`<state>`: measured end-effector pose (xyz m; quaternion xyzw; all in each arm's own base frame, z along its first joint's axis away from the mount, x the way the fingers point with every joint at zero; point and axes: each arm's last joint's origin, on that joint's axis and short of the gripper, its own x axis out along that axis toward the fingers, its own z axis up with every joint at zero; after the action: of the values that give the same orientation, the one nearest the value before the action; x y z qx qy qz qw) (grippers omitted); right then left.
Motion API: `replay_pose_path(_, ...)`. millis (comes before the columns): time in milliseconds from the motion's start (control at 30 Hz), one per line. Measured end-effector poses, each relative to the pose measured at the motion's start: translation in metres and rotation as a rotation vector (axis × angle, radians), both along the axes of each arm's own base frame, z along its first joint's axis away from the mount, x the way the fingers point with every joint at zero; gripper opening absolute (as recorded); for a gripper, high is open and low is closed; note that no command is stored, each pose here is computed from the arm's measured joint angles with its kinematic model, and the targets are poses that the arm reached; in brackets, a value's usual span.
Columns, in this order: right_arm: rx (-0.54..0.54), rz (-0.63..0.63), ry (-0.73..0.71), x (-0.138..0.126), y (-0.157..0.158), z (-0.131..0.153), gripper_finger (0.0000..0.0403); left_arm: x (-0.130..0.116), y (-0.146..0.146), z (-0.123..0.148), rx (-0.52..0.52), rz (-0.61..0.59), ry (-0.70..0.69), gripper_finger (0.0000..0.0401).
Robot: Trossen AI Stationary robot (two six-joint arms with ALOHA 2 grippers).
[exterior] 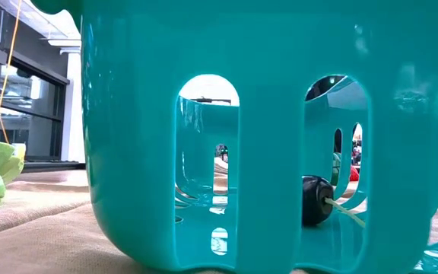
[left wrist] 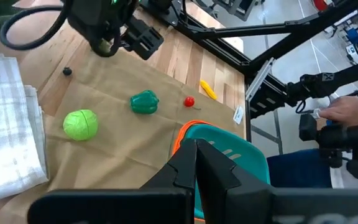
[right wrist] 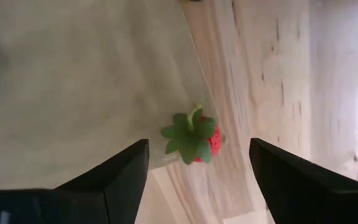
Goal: Pick and placing Produce into tupperware
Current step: Put the red strawberry into the blue bin
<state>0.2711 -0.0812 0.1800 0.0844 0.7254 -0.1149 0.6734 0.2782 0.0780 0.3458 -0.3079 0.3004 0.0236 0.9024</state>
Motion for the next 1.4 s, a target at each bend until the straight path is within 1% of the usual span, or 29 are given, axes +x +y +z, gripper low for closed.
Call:
replay_pose_path(133, 0.003, -0.007, 0.012, 0.002, -0.001, -0.006, 0.0268, 0.000, 0.000, 0.000, -0.003, 0.001, 0.002, 0.0000)
replay_pose_path(233, 0.005, -0.035, 0.026, 0.002, -0.004, -0.010, 0.0268, 0.000, 0.000, 0.000, -0.003, 0.002, 0.002, 0.0000)
replay_pose_path(467, 0.011, -0.051, 0.036, 0.001, -0.009, -0.012, 0.0268, 0.000, 0.000, 0.000, -0.004, 0.001, 0.003, 0.0000)
replay_pose_path(633, 0.057, -0.067, 0.037, -0.001, -0.011, -0.012, 0.0268, 0.000, 0.000, 0.000, -0.003, 0.002, 0.004, 0.0000)
replay_pose_path(833, 0.065, -0.064, 0.047, -0.002, -0.010, -0.012, 0.0268, 0.000, 0.000, 0.000, 0.004, 0.011, 0.007, 0.0001)
replay_pose_path(1000, 0.104, -0.062, 0.102, -0.002, -0.009, -0.021, 0.0268, 0.000, 0.000, 0.000, 0.005, 0.011, 0.007, 0.0001)
replay_pose_path(1167, 0.069, -0.046, 0.080, 0.002, -0.010, -0.024, 0.0268, 0.000, 0.000, -0.001, 0.001, 0.014, 0.009, 0.0001)
replay_pose_path(1400, 0.077, -0.047, 0.068, 0.003, -0.011, -0.025, 0.0268, 0.000, 0.000, -0.001, 0.001, 0.016, 0.009, 0.0001)
